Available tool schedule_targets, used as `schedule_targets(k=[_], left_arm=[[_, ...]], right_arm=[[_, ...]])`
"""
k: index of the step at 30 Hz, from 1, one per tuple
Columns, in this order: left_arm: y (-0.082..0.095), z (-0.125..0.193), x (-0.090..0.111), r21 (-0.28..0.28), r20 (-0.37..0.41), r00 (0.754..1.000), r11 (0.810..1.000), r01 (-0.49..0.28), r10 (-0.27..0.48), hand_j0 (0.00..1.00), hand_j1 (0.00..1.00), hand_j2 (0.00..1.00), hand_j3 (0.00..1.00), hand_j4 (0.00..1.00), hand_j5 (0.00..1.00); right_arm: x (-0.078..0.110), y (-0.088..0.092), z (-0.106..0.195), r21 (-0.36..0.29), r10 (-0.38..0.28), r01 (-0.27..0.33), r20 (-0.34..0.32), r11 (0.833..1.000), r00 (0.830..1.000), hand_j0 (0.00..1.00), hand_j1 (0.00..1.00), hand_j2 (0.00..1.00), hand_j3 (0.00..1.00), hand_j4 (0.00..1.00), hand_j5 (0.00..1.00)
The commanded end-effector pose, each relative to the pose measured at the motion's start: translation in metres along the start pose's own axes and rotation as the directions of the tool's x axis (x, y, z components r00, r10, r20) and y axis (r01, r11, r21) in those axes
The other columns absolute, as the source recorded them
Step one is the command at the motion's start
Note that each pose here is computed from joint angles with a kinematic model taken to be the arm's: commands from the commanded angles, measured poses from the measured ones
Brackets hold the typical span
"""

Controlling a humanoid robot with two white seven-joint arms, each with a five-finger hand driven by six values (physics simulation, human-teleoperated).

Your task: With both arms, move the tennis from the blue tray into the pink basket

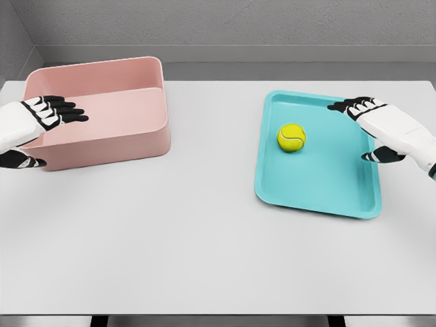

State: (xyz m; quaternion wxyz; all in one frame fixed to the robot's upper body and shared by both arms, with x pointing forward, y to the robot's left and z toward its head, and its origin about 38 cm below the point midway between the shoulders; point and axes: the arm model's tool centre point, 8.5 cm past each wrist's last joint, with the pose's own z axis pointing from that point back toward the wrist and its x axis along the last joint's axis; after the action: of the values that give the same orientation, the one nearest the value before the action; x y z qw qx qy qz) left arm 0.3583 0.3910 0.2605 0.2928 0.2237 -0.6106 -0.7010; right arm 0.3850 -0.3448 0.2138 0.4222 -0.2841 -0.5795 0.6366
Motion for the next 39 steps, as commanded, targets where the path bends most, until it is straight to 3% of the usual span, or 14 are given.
schedule_targets(k=[1,3,6,7,9,11,13,15,20,28,39], left_arm=[[0.0,0.0,0.0,0.004,0.001,1.0,1.0,-0.003,0.003,1.0,1.0,1.0,1.0,1.0,1.0],[0.0,-0.001,0.0,0.004,0.002,1.0,1.0,-0.005,0.005,1.0,1.0,1.0,1.0,1.0,1.0],[0.0,0.0,0.0,0.001,0.0,1.0,1.0,-0.004,0.004,1.0,1.0,1.0,1.0,1.0,1.0],[-0.003,0.0,-0.001,-0.029,-0.003,1.0,1.0,0.001,-0.001,1.0,1.0,1.0,1.0,1.0,1.0],[-0.003,0.0,-0.001,-0.038,-0.003,1.0,0.999,0.001,-0.001,1.0,1.0,1.0,1.0,1.0,1.0],[-0.003,0.0,0.0,-0.037,-0.001,1.0,0.999,0.001,-0.001,1.0,1.0,1.0,1.0,1.0,1.0],[-0.003,0.0,-0.001,-0.038,-0.003,1.0,0.999,0.001,-0.001,1.0,1.0,1.0,1.0,1.0,1.0],[-0.004,0.0,-0.001,-0.037,-0.002,1.0,0.999,0.0,0.0,1.0,1.0,1.0,1.0,1.0,1.0],[-0.003,0.0,-0.001,-0.036,-0.002,1.0,0.999,0.001,-0.001,1.0,1.0,1.0,1.0,1.0,1.0],[-0.003,0.0,-0.001,-0.041,-0.004,1.0,0.999,0.008,-0.008,1.0,1.0,1.0,1.0,1.0,1.0],[-0.004,0.0,-0.002,-0.046,-0.006,1.0,0.999,0.014,-0.014,1.0,1.0,1.0,1.0,1.0,1.0]], right_arm=[[0.0,0.0,0.0,0.001,0.001,-0.001,-0.001,1.0,1.0,1.0,1.0,1.0,1.0,1.0,1.0],[0.001,-0.003,-0.002,0.013,0.001,-0.001,0.004,1.0,1.0,1.0,1.0,1.0,1.0,1.0,1.0],[0.001,-0.012,-0.015,-0.023,-0.006,0.006,0.003,1.0,1.0,1.0,1.0,1.0,1.0,1.0,1.0],[-0.002,-0.01,-0.018,-0.011,-0.009,0.009,-0.015,1.0,1.0,1.0,1.0,1.0,1.0,1.0,1.0],[0.0,-0.002,-0.03,0.064,-0.02,0.026,-0.087,0.998,0.996,1.0,1.0,1.0,1.0,1.0,1.0],[0.012,0.0,-0.049,0.14,-0.02,0.035,-0.104,0.99,0.994,1.0,1.0,1.0,1.0,1.0,1.0],[0.028,0.003,-0.064,0.218,-0.011,0.027,-0.074,0.975,0.997,1.0,1.0,1.0,1.0,1.0,1.0],[0.04,0.001,-0.074,0.254,-0.013,0.023,-0.044,0.967,0.999,1.0,1.0,1.0,1.0,1.0,1.0],[0.045,0.006,-0.093,0.328,-0.012,0.026,-0.043,0.944,0.999,1.0,1.0,1.0,1.0,1.0,1.0],[0.044,0.005,-0.124,0.367,-0.007,0.032,-0.067,0.93,0.998,1.0,1.0,1.0,1.0,1.0,1.0],[0.045,0.02,-0.144,0.406,0.0,0.033,-0.081,0.913,0.997,1.0,1.0,1.0,1.0,1.0,1.0]])
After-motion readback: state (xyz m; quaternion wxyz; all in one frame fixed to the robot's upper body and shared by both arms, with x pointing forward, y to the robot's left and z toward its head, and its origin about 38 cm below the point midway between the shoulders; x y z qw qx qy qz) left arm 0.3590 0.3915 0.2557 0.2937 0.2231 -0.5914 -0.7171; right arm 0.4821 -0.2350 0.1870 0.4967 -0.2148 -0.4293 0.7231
